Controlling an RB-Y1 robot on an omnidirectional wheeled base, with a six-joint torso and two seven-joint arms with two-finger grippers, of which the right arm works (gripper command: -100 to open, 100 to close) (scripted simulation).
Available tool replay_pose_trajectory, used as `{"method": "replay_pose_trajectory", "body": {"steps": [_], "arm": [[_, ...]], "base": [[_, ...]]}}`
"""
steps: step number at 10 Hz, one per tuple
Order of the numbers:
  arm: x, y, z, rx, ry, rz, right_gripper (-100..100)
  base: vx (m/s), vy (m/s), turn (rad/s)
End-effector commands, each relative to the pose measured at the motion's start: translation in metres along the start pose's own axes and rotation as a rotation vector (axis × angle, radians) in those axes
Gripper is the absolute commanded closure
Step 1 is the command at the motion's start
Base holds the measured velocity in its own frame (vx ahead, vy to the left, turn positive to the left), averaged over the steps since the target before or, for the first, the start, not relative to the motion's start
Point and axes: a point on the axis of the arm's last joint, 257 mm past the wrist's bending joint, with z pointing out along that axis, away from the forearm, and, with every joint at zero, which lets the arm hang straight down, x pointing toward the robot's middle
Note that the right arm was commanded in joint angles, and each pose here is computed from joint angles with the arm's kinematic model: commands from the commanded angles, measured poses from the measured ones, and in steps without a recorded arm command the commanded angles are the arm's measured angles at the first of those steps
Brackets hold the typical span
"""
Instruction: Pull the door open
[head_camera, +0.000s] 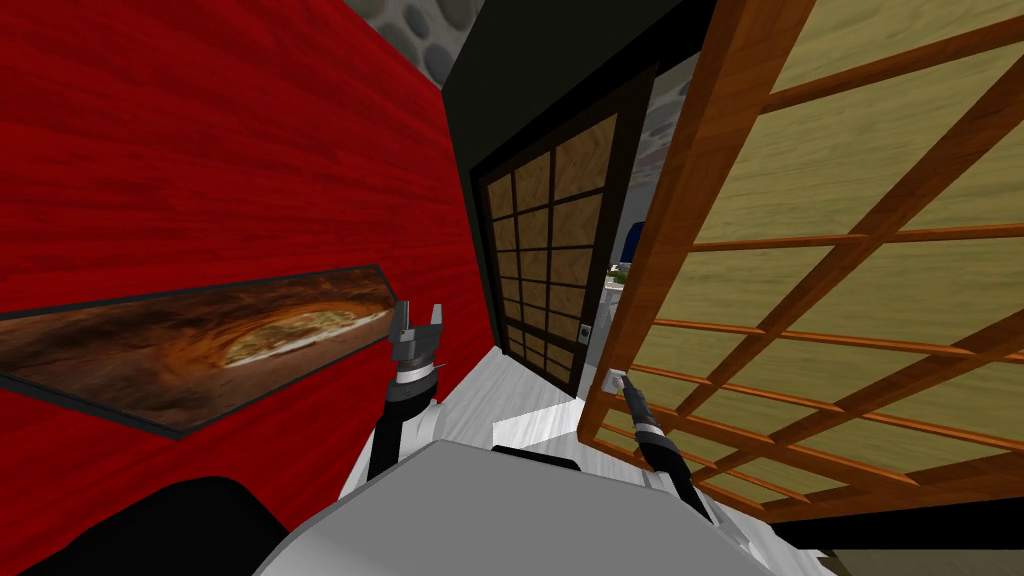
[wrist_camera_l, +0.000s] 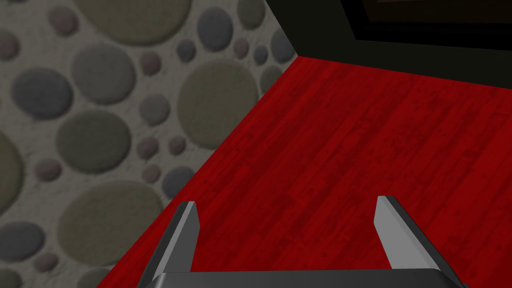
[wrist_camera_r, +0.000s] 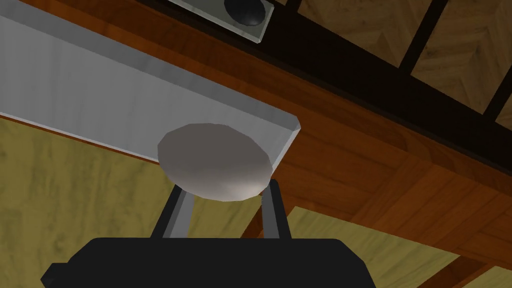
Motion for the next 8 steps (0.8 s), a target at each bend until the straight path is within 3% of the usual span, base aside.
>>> {"method": "replay_pose_trajectory", "body": {"steps": [1, 5, 8], "arm": [[0.0099, 0.0042, 0.0011, -0.008, 0.011, 0.044, 100], [0.0077, 0.0039, 0.0014, -0.006, -0.001, 0.182, 100], [0.0069, 0.0037, 0.0015, -0.005, -0.004, 0.241, 100]], "base": [[-0.021, -0.009, 0.021], [-0.032, -0.016, 0.058], [-0.025, -0.014, 0.037]]}}
